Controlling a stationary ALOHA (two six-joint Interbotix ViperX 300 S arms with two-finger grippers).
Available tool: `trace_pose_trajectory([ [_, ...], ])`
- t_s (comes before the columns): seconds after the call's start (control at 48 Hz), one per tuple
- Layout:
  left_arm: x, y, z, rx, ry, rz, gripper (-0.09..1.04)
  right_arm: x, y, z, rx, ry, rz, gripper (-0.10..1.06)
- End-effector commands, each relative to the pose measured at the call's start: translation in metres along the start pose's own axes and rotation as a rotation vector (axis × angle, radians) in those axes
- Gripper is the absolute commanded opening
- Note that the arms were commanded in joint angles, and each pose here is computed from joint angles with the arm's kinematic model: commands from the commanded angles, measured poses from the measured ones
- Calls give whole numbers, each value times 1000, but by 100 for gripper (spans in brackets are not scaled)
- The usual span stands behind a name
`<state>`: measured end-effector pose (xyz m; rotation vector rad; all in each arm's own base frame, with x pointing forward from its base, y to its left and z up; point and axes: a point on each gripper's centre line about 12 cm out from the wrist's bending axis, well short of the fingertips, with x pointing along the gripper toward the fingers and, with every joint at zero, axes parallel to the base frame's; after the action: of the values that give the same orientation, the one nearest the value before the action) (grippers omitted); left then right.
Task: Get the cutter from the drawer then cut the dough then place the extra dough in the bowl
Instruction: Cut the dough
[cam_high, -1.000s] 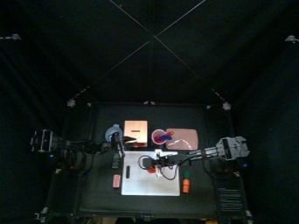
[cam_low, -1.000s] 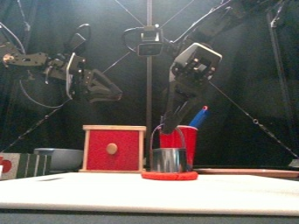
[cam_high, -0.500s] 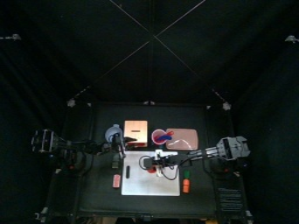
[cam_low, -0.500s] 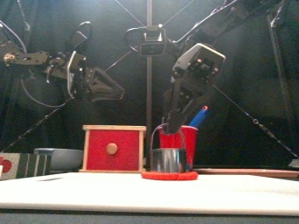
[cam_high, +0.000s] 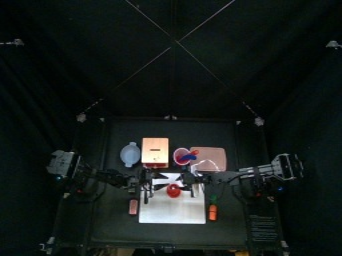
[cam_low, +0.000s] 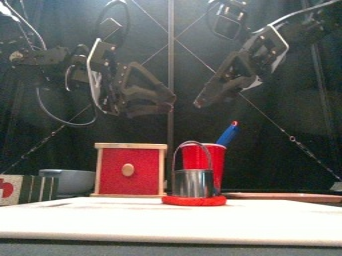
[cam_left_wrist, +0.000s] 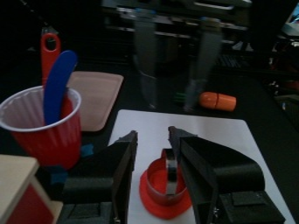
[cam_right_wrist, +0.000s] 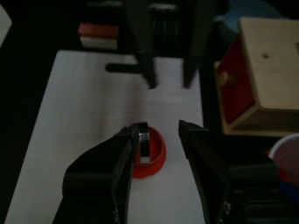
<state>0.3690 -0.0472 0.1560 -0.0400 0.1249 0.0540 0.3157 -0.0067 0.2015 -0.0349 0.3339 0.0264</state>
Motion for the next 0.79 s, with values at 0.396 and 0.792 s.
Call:
trace_pose_trajectory([
  [0.396, 16, 3, -31, -40, 64, 81, 76, 42, 12, -51, 56, -60, 46, 79],
  [0.792, 19, 2, -46, -34, 116, 81, 76, 52, 23, -52, 58, -51, 71, 79],
])
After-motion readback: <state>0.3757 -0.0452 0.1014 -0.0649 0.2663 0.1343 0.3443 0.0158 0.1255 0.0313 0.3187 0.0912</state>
